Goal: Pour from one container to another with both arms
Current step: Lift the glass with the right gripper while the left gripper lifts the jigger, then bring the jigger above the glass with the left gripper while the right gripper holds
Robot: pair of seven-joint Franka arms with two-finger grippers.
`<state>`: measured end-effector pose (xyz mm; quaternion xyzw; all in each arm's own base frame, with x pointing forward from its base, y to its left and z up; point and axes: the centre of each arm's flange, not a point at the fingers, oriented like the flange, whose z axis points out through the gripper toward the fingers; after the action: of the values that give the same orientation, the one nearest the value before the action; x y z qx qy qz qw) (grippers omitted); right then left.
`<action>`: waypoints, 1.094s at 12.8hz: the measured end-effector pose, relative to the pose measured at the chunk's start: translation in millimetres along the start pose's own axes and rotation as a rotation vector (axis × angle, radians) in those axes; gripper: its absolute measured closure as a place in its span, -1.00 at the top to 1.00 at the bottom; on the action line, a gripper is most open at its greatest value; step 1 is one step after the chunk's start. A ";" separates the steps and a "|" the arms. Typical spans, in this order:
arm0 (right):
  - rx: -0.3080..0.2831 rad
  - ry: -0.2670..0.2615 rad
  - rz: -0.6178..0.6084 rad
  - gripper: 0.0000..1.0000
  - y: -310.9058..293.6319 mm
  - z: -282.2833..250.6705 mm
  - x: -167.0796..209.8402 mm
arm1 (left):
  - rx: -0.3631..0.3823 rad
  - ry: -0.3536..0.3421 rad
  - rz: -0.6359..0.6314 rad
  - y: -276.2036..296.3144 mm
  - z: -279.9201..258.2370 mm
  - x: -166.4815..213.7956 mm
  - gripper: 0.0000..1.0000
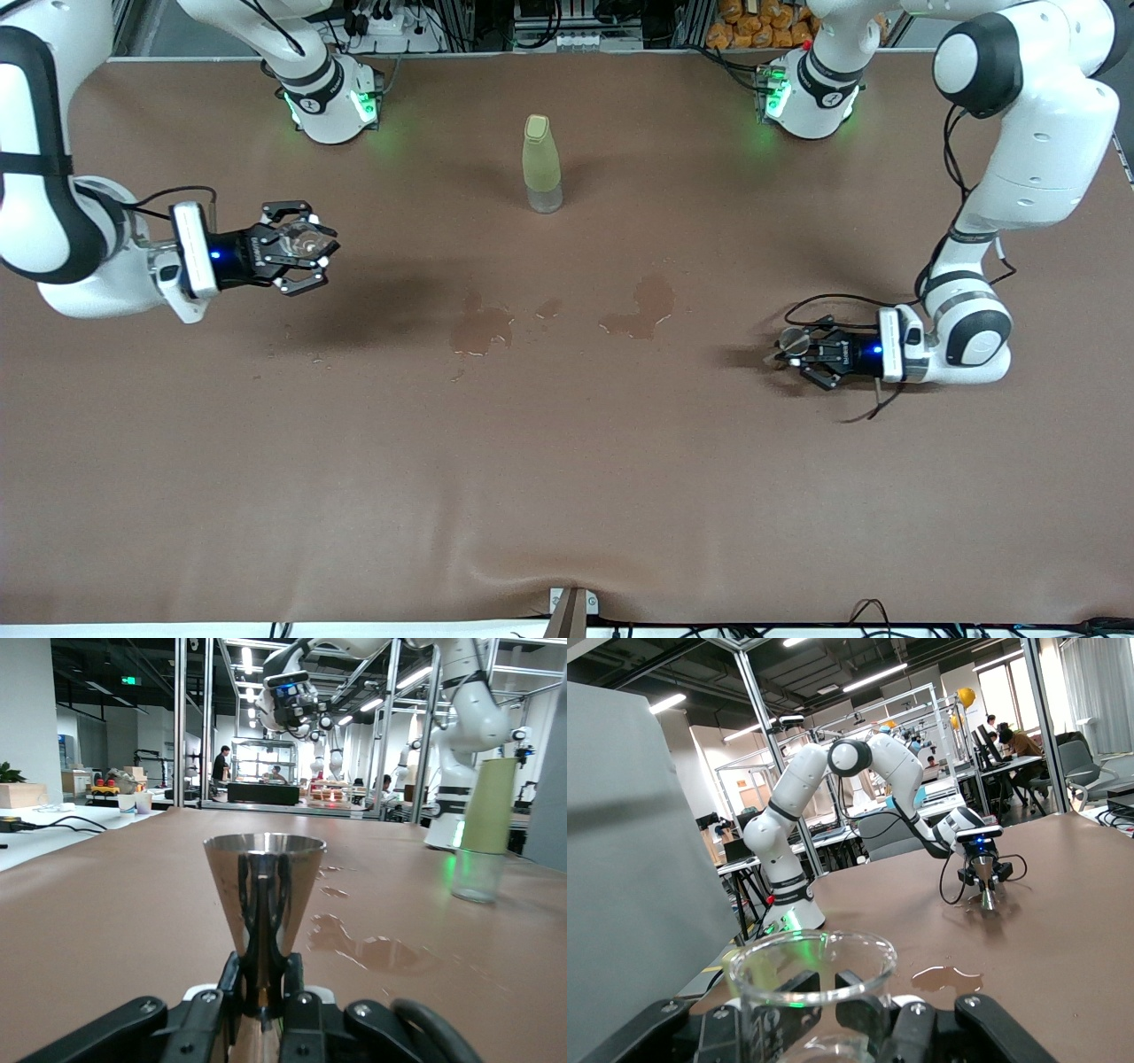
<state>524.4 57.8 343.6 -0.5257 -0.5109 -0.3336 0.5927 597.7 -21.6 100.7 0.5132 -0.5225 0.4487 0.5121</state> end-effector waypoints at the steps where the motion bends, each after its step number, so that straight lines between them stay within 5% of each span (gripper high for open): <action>1: -0.002 0.006 0.002 -0.65 1.5 11.8 -1.3 | 0.012 0.003 0.003 -3.8 18.6 4.1 -0.59; 14: -0.106 0.088 -0.004 -0.65 6.6 129.1 -29.3 | 0.203 -0.017 -0.024 -5.8 266.7 75.9 -0.59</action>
<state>490.2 179.6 304.0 -0.5401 -0.4672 -0.3840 0.5853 587.4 -293.1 156.5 0.5724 -0.4725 0.4888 0.4585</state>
